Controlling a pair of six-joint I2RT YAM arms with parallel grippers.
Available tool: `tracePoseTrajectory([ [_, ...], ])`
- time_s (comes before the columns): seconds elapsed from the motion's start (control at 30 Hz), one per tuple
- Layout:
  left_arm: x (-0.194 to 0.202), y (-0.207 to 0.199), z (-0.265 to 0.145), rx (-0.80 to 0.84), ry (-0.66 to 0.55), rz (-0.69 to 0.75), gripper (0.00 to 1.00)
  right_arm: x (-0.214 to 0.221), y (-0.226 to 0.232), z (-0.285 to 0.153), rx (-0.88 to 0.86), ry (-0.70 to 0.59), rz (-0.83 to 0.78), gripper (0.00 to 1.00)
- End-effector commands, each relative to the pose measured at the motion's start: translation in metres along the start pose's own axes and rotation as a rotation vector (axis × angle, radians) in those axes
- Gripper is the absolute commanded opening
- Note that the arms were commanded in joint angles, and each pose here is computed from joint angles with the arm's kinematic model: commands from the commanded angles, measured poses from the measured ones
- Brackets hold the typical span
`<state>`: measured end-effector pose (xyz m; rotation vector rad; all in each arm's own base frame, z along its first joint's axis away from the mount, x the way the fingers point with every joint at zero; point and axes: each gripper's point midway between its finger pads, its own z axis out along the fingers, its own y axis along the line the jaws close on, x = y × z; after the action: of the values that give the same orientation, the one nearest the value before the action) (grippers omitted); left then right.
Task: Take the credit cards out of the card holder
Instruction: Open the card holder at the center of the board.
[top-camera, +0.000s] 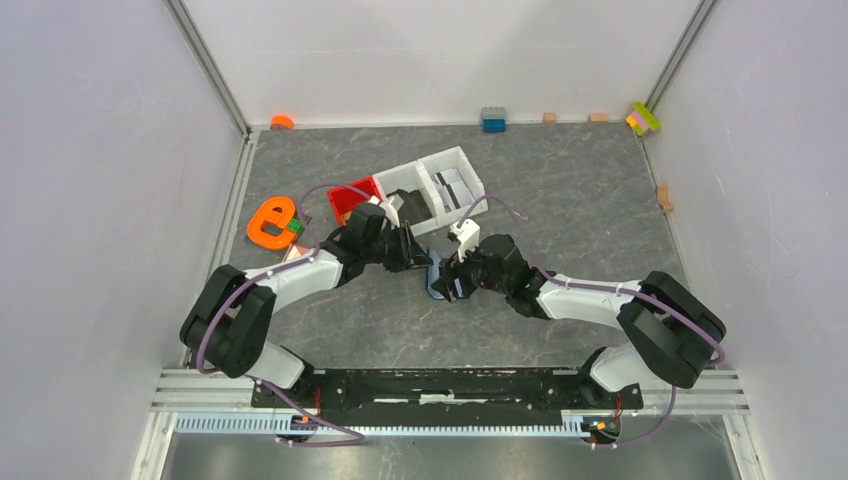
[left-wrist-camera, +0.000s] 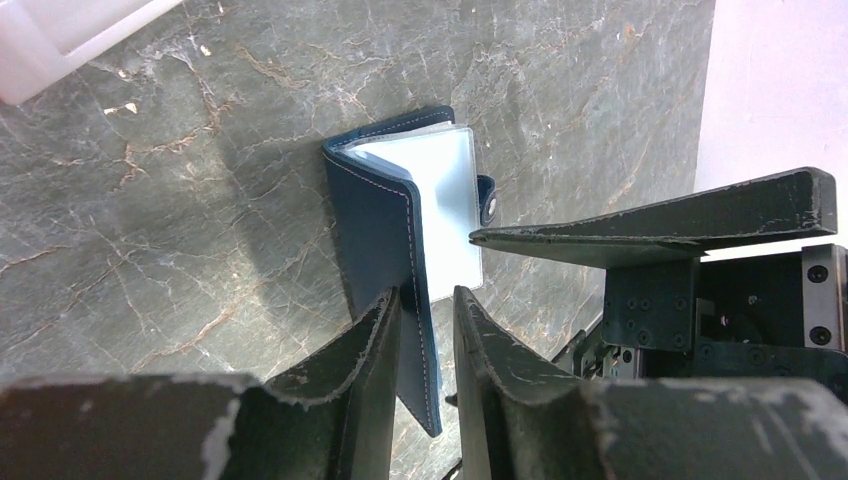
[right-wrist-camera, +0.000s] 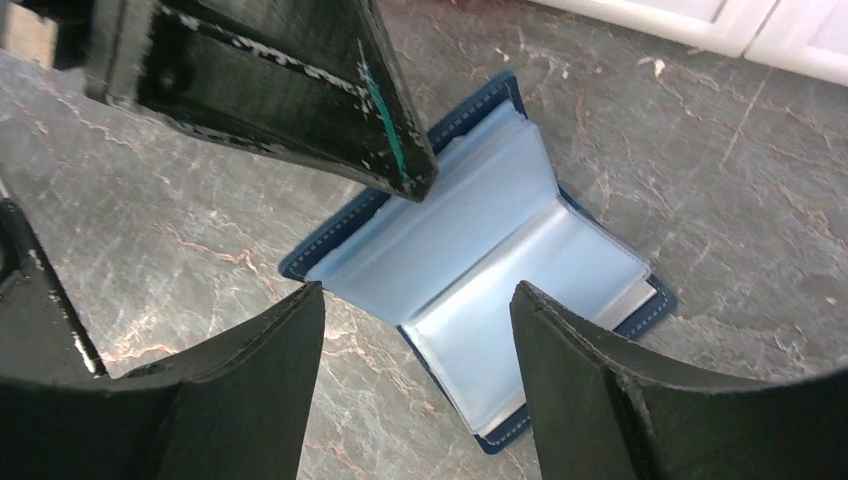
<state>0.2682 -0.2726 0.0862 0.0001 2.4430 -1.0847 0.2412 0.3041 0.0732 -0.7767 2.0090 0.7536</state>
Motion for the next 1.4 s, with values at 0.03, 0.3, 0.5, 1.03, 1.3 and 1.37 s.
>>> tracePoseTrajectory([
  [0.03, -0.002, -0.003, 0.002, 0.014, 0.000, 0.032, 0.32, -0.020, 0.014, 0.006, -0.072, -0.073, -0.012, 0.73],
  [0.3, -0.001, -0.003, 0.002, 0.014, 0.002, 0.031, 0.32, -0.004, -0.010, 0.016, 0.053, 0.025, -0.001, 0.65],
  [0.5, -0.002, 0.001, 0.002, -0.009, 0.003, 0.031, 0.32, -0.009, -0.008, 0.012, 0.052, -0.003, -0.001, 0.54],
  [1.03, 0.002, 0.006, 0.008, -0.022, 0.028, 0.023, 0.28, -0.010, -0.016, 0.008, 0.094, 0.001, 0.004, 0.63],
  [1.3, 0.003, 0.006, 0.013, -0.013, 0.038, 0.016, 0.19, 0.001, -0.020, 0.016, 0.099, 0.060, 0.022, 0.59],
  [1.37, 0.004, 0.006, 0.015, -0.007, 0.045, 0.016, 0.16, 0.003, -0.021, 0.016, 0.103, 0.069, 0.026, 0.59],
])
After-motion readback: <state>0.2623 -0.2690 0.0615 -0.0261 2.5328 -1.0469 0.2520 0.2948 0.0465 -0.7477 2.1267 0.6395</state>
